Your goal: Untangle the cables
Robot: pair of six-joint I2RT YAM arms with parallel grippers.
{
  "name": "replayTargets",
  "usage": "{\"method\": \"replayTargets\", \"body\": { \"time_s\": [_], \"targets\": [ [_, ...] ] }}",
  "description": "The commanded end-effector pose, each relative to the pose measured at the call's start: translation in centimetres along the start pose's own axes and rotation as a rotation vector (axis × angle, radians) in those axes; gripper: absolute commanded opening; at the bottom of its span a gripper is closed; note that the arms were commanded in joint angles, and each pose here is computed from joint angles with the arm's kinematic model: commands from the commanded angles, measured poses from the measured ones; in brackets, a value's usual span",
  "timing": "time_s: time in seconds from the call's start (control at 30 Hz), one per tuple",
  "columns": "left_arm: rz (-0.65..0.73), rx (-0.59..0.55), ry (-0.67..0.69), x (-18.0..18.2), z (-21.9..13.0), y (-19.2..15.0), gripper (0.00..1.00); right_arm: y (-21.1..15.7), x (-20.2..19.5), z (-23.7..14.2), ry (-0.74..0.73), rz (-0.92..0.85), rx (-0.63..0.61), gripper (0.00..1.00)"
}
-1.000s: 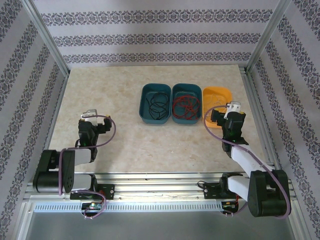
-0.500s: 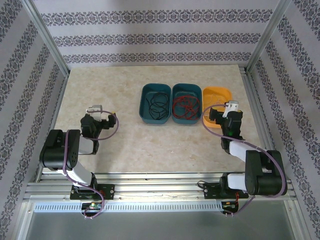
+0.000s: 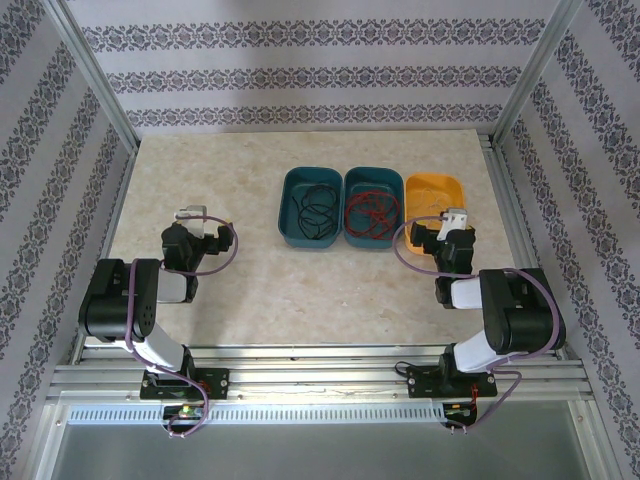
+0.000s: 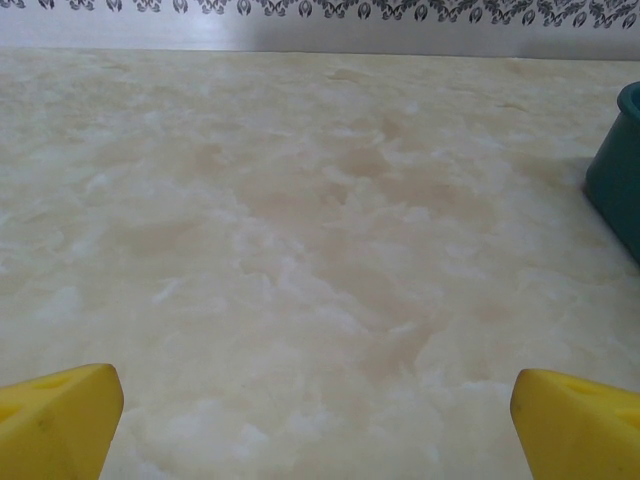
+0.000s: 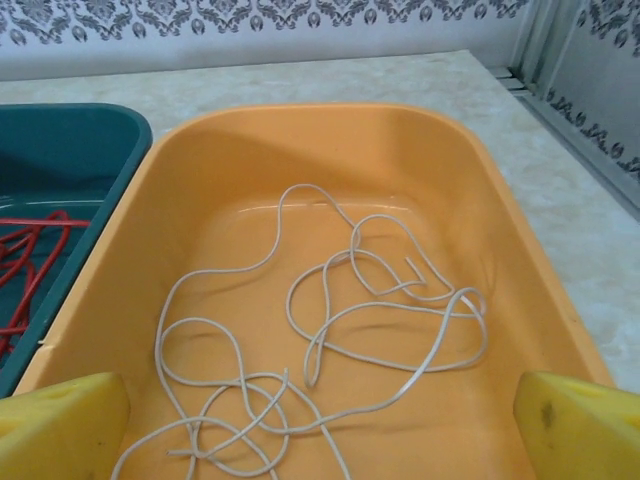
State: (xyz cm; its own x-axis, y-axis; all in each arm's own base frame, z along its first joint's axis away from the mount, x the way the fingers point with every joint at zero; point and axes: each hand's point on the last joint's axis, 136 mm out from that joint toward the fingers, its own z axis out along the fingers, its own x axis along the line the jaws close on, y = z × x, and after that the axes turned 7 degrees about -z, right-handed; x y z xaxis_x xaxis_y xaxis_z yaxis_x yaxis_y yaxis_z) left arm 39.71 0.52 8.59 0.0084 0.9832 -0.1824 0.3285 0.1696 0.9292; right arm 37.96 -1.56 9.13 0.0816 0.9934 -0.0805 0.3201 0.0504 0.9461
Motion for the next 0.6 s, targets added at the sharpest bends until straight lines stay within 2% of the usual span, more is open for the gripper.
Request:
{"method": "replayTargets", "body": {
  "time_s": [0.0,0.1,0.17,0.2,0.57],
  "targets": [
    [0.014,-0.025,-0.003,-0.3,-0.5,0.3,0.99,1.4,-0.8,0.4,-0.096,-0.016,-0.03,0.98],
    [0.018,-0.014,-0.013,-0.4,-0.3,0.3,0.99,1.5,-0.6,0.5,-0.084,-0.015,-0.033,0.98],
    [0.025,0.002,-0.03,-0.7,0.0,0.2,0.99,1.9,1.8,1.0,0.087,-0.038,-0.037,0.98],
    [0.027,0.009,-0.034,-0.8,0.1,0.1,0.99,2.2,2.2,1.1,0.126,-0.045,-0.041,0.98],
    [0.028,0.007,-0.037,-0.9,0.0,0.1,0.99,2.2,2.0,1.1,0.126,-0.034,-0.042,0.98]
  ]
}}
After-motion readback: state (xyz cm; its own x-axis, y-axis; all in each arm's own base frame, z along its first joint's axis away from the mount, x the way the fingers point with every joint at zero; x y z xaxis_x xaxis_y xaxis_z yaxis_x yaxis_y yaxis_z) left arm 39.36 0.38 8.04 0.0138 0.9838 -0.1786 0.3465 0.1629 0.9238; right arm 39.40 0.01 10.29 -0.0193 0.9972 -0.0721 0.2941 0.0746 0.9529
